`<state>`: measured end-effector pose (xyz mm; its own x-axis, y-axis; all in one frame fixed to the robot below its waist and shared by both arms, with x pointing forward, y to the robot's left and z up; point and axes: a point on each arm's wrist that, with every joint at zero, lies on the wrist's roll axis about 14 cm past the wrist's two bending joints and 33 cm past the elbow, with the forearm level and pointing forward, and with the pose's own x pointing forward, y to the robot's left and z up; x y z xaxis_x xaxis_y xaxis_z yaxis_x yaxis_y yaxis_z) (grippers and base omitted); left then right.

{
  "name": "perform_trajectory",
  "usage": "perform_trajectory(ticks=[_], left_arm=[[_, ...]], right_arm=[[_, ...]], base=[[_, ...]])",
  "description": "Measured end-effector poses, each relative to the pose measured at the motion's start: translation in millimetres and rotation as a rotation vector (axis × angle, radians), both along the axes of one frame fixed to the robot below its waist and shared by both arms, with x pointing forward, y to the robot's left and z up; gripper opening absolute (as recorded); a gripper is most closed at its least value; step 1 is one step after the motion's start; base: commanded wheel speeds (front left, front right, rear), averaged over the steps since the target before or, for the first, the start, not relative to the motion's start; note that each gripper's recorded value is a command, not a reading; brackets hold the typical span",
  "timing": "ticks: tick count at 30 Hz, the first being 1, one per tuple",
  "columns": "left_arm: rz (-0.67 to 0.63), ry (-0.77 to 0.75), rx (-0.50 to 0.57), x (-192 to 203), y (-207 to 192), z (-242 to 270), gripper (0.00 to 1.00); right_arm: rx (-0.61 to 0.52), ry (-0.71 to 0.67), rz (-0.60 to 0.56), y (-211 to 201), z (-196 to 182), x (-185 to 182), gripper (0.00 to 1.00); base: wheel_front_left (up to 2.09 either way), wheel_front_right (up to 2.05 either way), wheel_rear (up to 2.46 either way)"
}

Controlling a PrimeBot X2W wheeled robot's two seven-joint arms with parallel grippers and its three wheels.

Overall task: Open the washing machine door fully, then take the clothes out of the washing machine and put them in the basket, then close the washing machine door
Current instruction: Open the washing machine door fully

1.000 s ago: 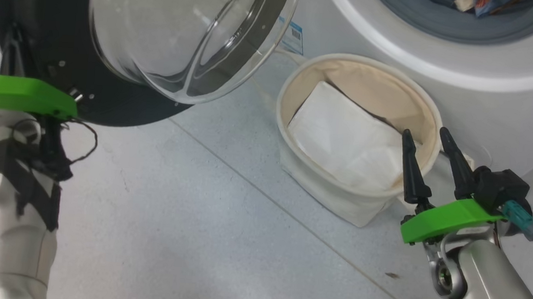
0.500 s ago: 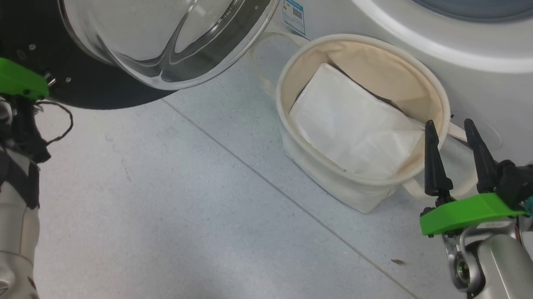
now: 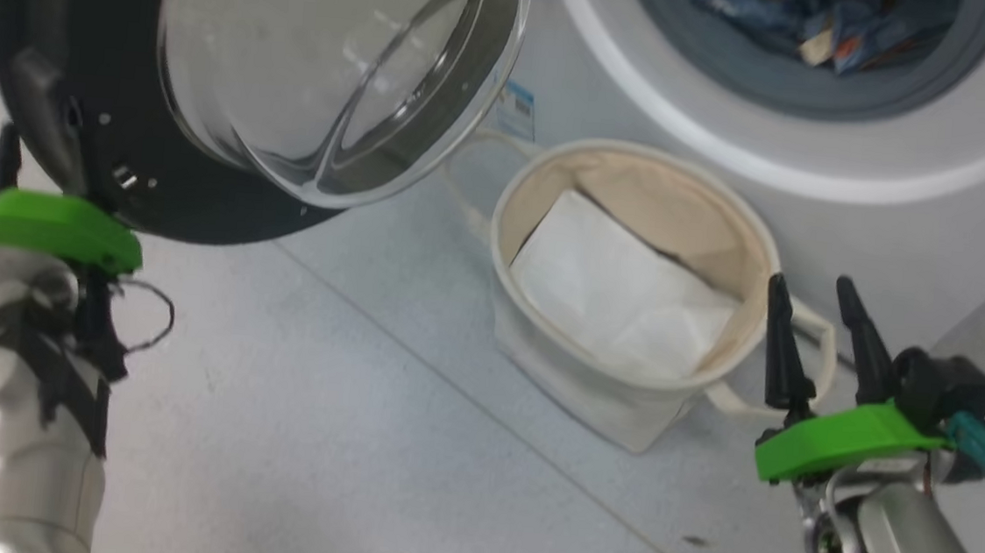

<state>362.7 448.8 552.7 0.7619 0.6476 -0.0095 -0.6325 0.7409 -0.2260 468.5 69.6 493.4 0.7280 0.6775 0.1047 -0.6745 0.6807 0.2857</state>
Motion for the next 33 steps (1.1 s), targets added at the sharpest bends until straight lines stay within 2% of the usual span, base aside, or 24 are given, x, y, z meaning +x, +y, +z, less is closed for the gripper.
perform_trajectory(ticks=[8,14,19,27,33], left_arm=[[-0.057,-0.056,0.004,-23,-18,5,1.0],[-0.157,-0.043,0.013,-17,-42,-9,1.0],[-0.324,-0.062,0.046,13,-88,-7,1.0],[-0.653,-0.038,0.187,42,-171,-6,1.0],[-0.81,0.007,0.133,51,-212,-28,1.0]], right_arm=[[0.012,-0.024,-0.052,-17,27,-37,1.0],[0.025,-0.046,-0.145,-50,41,-55,1.0],[0.027,-0.065,-0.257,-91,48,-64,1.0],[0.028,-0.097,-0.438,-157,58,-71,1.0],[0.005,-0.108,-0.555,-201,57,-84,1.0]], base=[[0.0,0.0,0.0],[0.0,0.0,0.0],[0.0,0.0,0.0],[0.0,0.0,0.0],[0.0,0.0,0.0]])
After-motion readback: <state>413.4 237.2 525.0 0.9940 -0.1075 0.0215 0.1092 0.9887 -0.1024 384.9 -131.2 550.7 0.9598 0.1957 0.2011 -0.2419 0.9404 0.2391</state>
